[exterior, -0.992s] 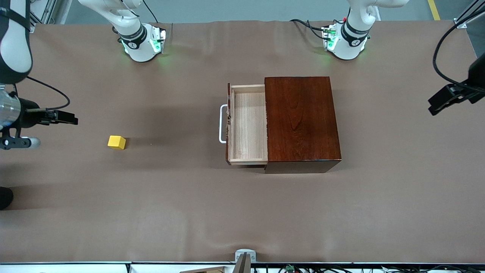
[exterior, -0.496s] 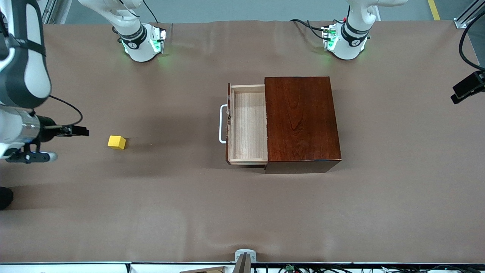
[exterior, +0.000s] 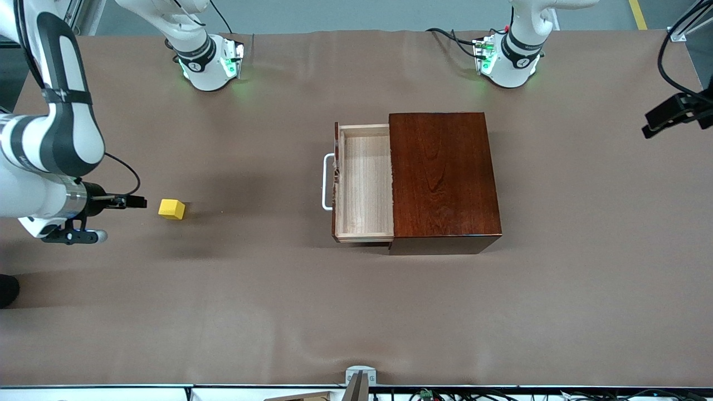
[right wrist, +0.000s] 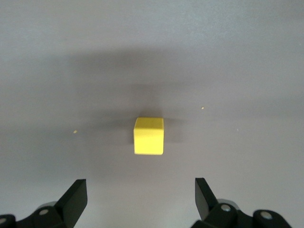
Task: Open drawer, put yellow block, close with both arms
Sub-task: 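Reach the right gripper down and grasp the yellow cube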
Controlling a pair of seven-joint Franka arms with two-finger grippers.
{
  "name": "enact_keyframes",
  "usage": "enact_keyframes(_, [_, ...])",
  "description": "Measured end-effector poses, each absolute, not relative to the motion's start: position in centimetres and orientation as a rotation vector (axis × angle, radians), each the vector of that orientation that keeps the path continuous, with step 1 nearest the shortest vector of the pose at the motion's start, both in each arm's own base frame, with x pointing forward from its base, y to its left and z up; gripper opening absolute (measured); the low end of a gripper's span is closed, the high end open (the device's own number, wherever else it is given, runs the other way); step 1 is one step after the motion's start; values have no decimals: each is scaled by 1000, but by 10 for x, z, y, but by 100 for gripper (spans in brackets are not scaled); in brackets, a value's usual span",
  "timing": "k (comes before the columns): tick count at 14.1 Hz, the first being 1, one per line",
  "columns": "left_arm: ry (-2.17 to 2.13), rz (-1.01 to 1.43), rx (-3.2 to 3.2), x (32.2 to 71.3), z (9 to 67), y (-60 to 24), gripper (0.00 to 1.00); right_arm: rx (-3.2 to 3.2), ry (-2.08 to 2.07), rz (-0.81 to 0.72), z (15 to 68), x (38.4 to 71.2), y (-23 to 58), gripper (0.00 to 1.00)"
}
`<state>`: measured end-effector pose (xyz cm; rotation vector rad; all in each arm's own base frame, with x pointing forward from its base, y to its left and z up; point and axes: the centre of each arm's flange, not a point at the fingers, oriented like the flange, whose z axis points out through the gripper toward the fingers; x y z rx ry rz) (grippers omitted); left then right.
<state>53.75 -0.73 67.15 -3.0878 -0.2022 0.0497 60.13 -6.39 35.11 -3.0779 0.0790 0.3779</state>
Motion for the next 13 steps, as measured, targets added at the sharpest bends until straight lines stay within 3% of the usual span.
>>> enact_keyframes(7, [-154,3,-3094,496,672,-22,100,-3093,97,302,271,571,-65,100])
enact_keyframes(13, [-156,6,-3096,492,672,-22,100,-3092,99,321,233,563,-64,100])
